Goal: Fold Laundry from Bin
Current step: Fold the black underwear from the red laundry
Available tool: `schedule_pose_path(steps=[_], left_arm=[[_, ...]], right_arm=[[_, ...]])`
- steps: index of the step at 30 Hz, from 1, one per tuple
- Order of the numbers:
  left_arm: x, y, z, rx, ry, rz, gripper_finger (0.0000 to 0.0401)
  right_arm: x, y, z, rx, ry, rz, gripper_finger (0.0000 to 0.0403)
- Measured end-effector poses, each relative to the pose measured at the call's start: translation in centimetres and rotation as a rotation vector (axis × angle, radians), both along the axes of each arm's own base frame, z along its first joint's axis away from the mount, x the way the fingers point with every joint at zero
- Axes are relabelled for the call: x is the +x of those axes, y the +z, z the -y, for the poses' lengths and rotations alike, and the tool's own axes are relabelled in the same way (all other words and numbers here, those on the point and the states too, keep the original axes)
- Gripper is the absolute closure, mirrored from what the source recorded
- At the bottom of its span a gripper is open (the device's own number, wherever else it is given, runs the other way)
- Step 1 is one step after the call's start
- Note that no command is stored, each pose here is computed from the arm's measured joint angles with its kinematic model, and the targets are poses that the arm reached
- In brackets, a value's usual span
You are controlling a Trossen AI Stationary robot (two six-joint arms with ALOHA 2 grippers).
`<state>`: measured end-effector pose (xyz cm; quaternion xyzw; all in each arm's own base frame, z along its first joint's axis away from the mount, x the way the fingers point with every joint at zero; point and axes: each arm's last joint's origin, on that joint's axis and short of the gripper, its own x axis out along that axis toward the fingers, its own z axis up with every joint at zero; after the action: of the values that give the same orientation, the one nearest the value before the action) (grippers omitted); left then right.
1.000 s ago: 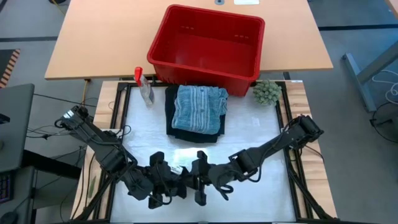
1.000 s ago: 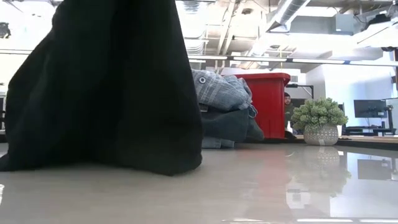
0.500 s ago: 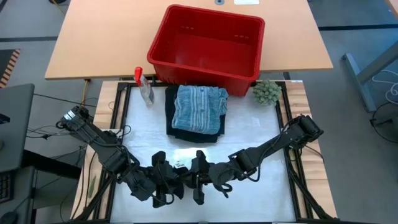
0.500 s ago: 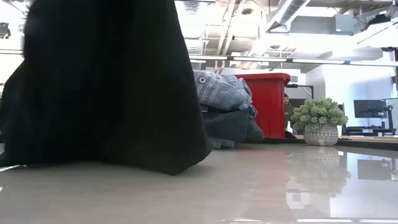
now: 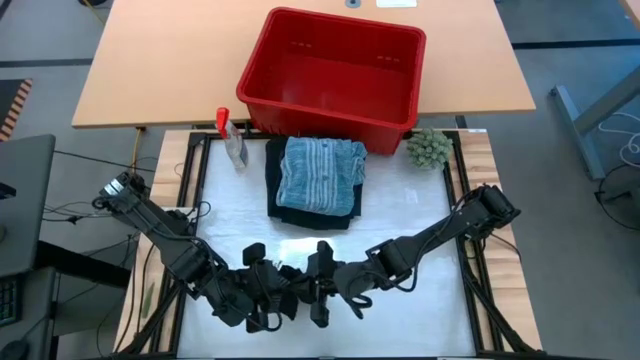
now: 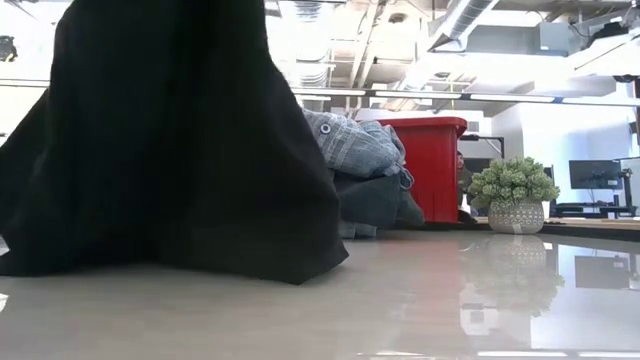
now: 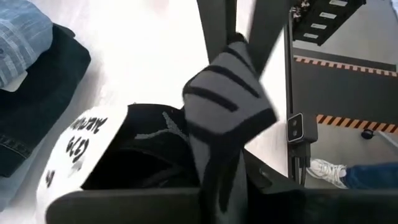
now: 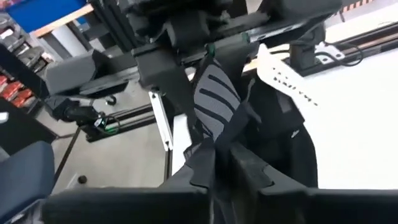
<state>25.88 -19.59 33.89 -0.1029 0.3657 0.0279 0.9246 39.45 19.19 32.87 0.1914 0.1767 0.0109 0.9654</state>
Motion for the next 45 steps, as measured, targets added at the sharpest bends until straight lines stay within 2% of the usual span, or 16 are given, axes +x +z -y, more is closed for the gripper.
schedule_pose_path(steps=[7,12,16,19,22,25,28,32,34,37,41,43,45], left_arm=[[0.0,0.0,0.1,-0.017,-0.027,-0.019,0.0399],[-0.4,0.2,0.1,-0.08,-0.088,-0.066,0.0399],[-1.2,2.0,-0.6,-0.119,-0.13,-0.107,0.04],[-1.9,4.2,-2.2,-0.13,-0.143,-0.163,0.04],[-2.4,6.1,-4.0,-0.144,-0.137,-0.234,0.0401],[-2.9,8.0,-5.9,-0.147,-0.145,-0.281,0.0401],[-3.7,10.1,-7.8,-0.16,-0.139,-0.303,0.0401],[-4.9,12.7,-9.7,-0.173,-0.131,-0.273,0.0401],[-5.5,13.8,-10.2,-0.18,-0.136,-0.243,0.0401],[-6.1,15.2,-10.8,-0.198,-0.137,-0.189,0.0401],[-6.4,16.0,-11.0,-0.205,-0.144,-0.151,0.0401],[-6.3,16.0,-11.0,-0.206,-0.141,-0.152,0.0401],[-6.0,15.7,-10.8,-0.213,-0.148,-0.176,0.0401]], right_arm=[[0.0,-0.4,0.1,0.011,0.056,-0.051,0.029],[0.0,-0.3,0.7,0.022,0.104,-0.074,0.0227],[-0.7,0.6,1.6,0.077,0.224,-0.127,0.0184],[-1.7,1.1,1.7,0.086,0.331,-0.181,0.0175],[-2.8,0.5,0.9,0.019,0.401,-0.27,0.0183],[-3.8,-0.7,0.0,-0.124,0.418,-0.342,0.0197],[-3.6,-2.7,-1.0,-0.181,0.387,-0.27,0.0211],[-2.2,-4.8,-1.0,-0.064,0.426,-0.076,0.023],[-1.5,-4.7,0.0,-0.013,0.387,0.056,0.025],[-0.9,-5.5,1.7,0.062,0.327,0.181,0.0298],[0.5,-7.6,2.4,0.154,0.295,0.244,0.0378],[1.8,-8.5,1.6,0.205,0.302,0.286,0.0387],[2.8,-10.4,0.6,0.257,0.309,0.26,0.0382]])
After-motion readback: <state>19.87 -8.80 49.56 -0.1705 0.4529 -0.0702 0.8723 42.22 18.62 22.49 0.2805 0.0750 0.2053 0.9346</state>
